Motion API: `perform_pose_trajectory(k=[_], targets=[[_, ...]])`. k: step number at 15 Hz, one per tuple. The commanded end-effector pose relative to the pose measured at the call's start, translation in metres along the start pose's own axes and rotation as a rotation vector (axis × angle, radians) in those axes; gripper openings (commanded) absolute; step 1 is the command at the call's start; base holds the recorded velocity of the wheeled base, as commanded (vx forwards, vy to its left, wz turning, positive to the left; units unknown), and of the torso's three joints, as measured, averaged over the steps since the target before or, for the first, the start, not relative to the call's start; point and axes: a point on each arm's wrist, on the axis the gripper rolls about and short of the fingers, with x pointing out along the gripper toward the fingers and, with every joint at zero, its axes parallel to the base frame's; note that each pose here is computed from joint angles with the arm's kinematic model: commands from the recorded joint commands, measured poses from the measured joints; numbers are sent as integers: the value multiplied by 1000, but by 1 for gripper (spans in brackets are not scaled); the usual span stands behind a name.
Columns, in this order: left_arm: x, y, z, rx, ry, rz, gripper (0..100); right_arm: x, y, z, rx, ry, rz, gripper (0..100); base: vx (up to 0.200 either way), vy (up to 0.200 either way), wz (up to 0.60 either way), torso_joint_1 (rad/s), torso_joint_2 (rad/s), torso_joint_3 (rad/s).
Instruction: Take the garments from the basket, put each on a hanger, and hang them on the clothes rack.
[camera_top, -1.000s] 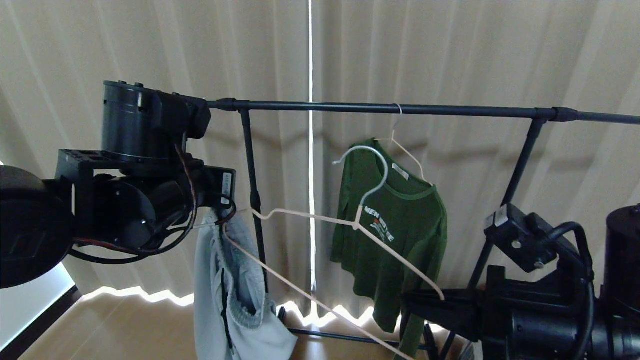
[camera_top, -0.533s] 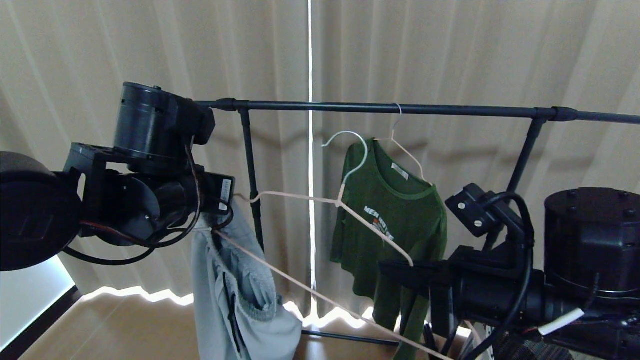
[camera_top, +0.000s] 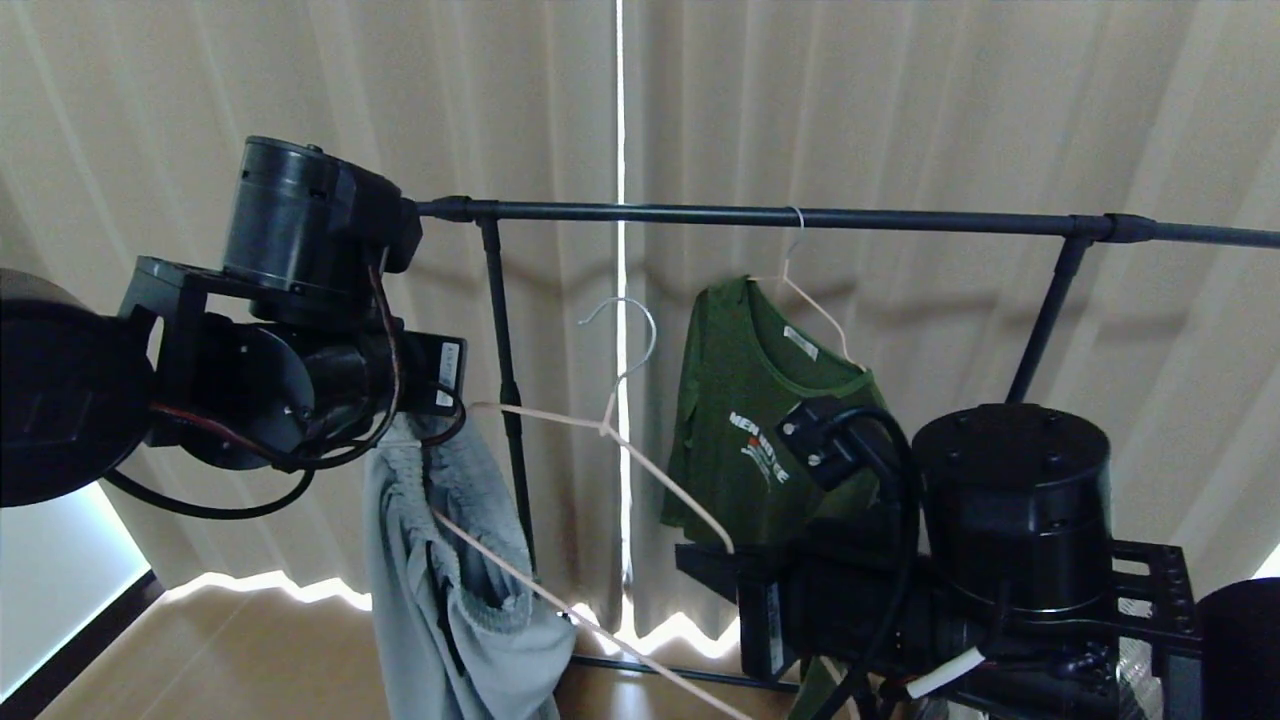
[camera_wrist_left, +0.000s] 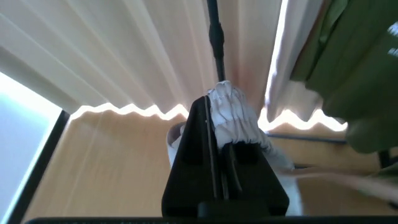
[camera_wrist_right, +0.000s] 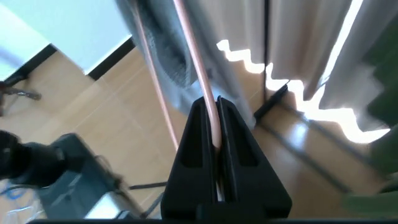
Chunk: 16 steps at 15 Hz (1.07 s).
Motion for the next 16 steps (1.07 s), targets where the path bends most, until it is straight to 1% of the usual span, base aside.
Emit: perform_pose_trajectory(k=[1,2,4,6,7,9,10,11,12,14,16], targets=[[3,-2,4,-27,-5,2,0,19,5,-6,17,10,-51,0,0,0,0,0,0,0],[2,-2,4,-26,-4,2,0,22,4,-5,19,0,-72,0,0,0,0,0,0,0],[-1,2,0,4,44,10,0,26,-1,2,28,-33,-123,0,0,0,0,0,0,0],[-7,9,2,18,69,21,0,27,-7,6,38,-44,-148,0,0,0,0,0,0,0],[-8,11,2,23,77,36,0,28,-13,9,48,-53,-167,0,0,0,0,0,0,0],[-8,11,2,27,80,55,0,31,-18,11,56,-62,-188,0,0,0,0,0,0,0],[-9,11,2,29,79,64,0,34,-24,14,61,-76,-222,0,0,0,0,0,0,0],[-12,13,1,38,87,64,0,37,-26,18,67,-94,-230,0,0,0,0,0,0,0],[-14,13,-1,49,98,60,0,37,-26,20,69,-101,-232,0,0,0,0,0,0,0],[-18,7,-2,48,98,40,0,38,-24,24,70,-117,-225,0,0,0,0,0,0,0],[-29,-6,3,12,70,-13,0,40,-19,32,69,-142,-210,0,0,0,0,0,0,0]])
